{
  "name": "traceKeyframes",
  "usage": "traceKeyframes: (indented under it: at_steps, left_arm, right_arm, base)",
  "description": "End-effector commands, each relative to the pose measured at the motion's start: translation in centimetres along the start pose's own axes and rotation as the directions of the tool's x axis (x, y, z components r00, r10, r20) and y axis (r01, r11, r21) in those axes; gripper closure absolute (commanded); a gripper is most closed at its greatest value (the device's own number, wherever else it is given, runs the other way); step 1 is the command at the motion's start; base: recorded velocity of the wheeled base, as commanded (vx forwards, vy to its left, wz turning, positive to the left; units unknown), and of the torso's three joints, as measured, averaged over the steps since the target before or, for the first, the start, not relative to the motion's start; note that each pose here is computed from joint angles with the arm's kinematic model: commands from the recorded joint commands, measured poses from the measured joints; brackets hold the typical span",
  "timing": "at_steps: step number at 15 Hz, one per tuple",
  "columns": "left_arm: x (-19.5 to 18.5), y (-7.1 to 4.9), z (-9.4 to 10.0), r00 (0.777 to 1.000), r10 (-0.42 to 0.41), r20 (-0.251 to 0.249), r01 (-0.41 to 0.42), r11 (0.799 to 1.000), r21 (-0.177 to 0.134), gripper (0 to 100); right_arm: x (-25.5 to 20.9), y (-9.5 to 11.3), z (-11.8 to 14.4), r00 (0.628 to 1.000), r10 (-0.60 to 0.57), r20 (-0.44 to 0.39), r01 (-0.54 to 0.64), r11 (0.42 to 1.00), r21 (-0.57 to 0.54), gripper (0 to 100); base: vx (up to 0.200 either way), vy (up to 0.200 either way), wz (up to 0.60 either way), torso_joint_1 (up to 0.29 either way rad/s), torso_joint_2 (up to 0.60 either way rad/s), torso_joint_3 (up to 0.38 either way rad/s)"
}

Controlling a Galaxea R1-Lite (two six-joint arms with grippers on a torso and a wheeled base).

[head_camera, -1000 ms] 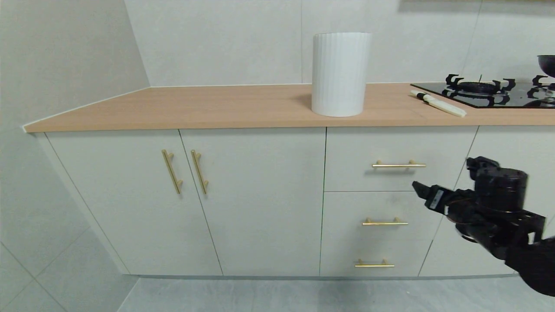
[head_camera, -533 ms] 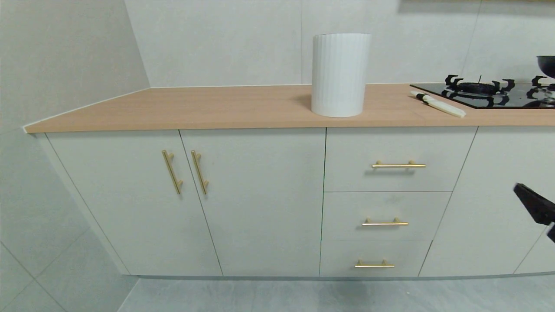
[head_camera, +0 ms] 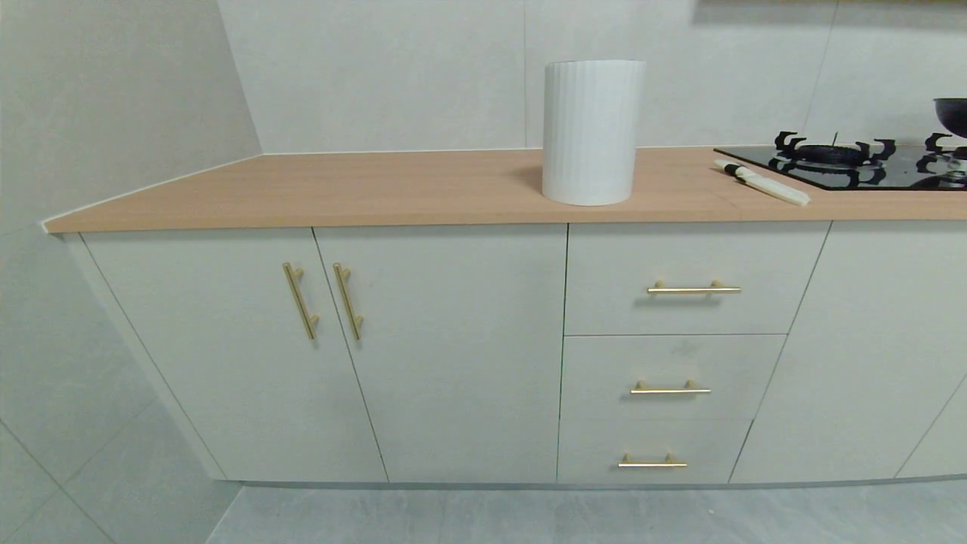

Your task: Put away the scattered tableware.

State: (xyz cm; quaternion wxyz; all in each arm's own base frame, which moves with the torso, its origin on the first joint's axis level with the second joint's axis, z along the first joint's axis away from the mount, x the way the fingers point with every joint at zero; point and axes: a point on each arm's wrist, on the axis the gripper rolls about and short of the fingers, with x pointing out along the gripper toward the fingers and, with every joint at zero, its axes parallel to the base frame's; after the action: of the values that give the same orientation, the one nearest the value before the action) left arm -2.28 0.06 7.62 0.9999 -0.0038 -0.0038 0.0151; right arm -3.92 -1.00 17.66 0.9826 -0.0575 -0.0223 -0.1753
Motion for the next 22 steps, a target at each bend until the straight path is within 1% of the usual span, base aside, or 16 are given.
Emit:
traceKeyframes:
  at_steps: [1,3,4,6,7,8,9,10,11,14,16,17,22]
  left_arm:
    - [0.0,0.0,0.0,1.0,0.0,0.0,0.0,1.0,0.0,0]
    - [0.0,0.0,0.0,1.0,0.0,0.0,0.0,1.0,0.0,0]
    - [0.0,0.0,0.0,1.0,0.0,0.0,0.0,1.0,0.0,0]
    - [0.0,0.0,0.0,1.0,0.0,0.0,0.0,1.0,0.0,0]
    - [0.0,0.0,0.0,1.0,0.0,0.0,0.0,1.0,0.0,0]
    - [0.0,0.0,0.0,1.0,0.0,0.0,0.0,1.0,0.0,0]
    - [0.0,0.0,0.0,1.0,0.0,0.0,0.0,1.0,0.0,0]
    - [0.0,0.0,0.0,1.0,0.0,0.0,0.0,1.0,0.0,0]
    - [0.0,0.0,0.0,1.0,0.0,0.0,0.0,1.0,0.0,0]
    - [0.0,0.0,0.0,1.0,0.0,0.0,0.0,1.0,0.0,0]
    - [0.0,0.0,0.0,1.0,0.002,0.0,-0.002,1.0,0.0,0]
    - [0.0,0.0,0.0,1.0,0.0,0.0,0.0,1.0,0.0,0]
    - [0.0,0.0,0.0,1.0,0.0,0.0,0.0,1.0,0.003,0]
  right_arm:
    - [-3.3,-0.8,-1.3,0.992,0.004,0.13,-0.008,1.0,0.028,0]
    - [-2.9,-0.4,-2.2,0.994,0.043,0.101,-0.048,0.998,0.041,0]
    - [-2.5,-0.1,-3.0,0.996,0.059,0.071,-0.062,0.997,0.047,0]
    - [-1.5,0.7,-5.1,0.992,0.129,0.009,-0.129,0.991,0.034,0]
    - [-1.2,0.9,-5.6,0.989,0.145,0.002,-0.145,0.989,0.033,0]
    - [-0.4,1.5,-7.3,0.982,0.189,-0.017,-0.188,0.982,0.029,0]
    - [0.2,2.0,-8.4,0.973,0.233,-0.004,-0.232,0.972,0.032,0]
    - [0.5,2.2,-9.3,0.968,0.251,-0.005,-0.25,0.968,0.032,0]
    - [0.6,2.3,-9.3,0.965,0.26,0.015,-0.261,0.964,0.045,0]
    - [0.6,2.4,-9.4,0.953,0.302,0.015,-0.302,0.947,0.106,0]
    - [0.6,2.5,-10.0,0.944,0.328,-0.032,-0.323,0.941,0.105,0]
    - [0.6,2.6,-9.9,0.939,0.343,-0.026,-0.339,0.935,0.101,0]
    - [0.6,2.5,-9.9,0.94,0.34,-0.023,-0.335,0.935,0.111,0]
  base:
    - [0.0,0.0,0.0,0.0,0.0,0.0]
    - [0.0,0.0,0.0,0.0,0.0,0.0]
    - [0.0,0.0,0.0,0.0,0.0,0.0]
    - [0.0,0.0,0.0,0.0,0.0,0.0]
    - [0.0,0.0,0.0,0.0,0.0,0.0]
    - [0.0,0.0,0.0,0.0,0.0,0.0]
    - [0.0,0.0,0.0,0.0,0.0,0.0]
    - [0.0,0.0,0.0,0.0,0.0,0.0]
    - [0.0,0.0,0.0,0.0,0.0,0.0]
    - [0.0,0.0,0.0,0.0,0.0,0.0]
    - [0.0,0.0,0.0,0.0,0.0,0.0]
    - [0.0,0.0,0.0,0.0,0.0,0.0]
    - [0.0,0.0,0.0,0.0,0.0,0.0]
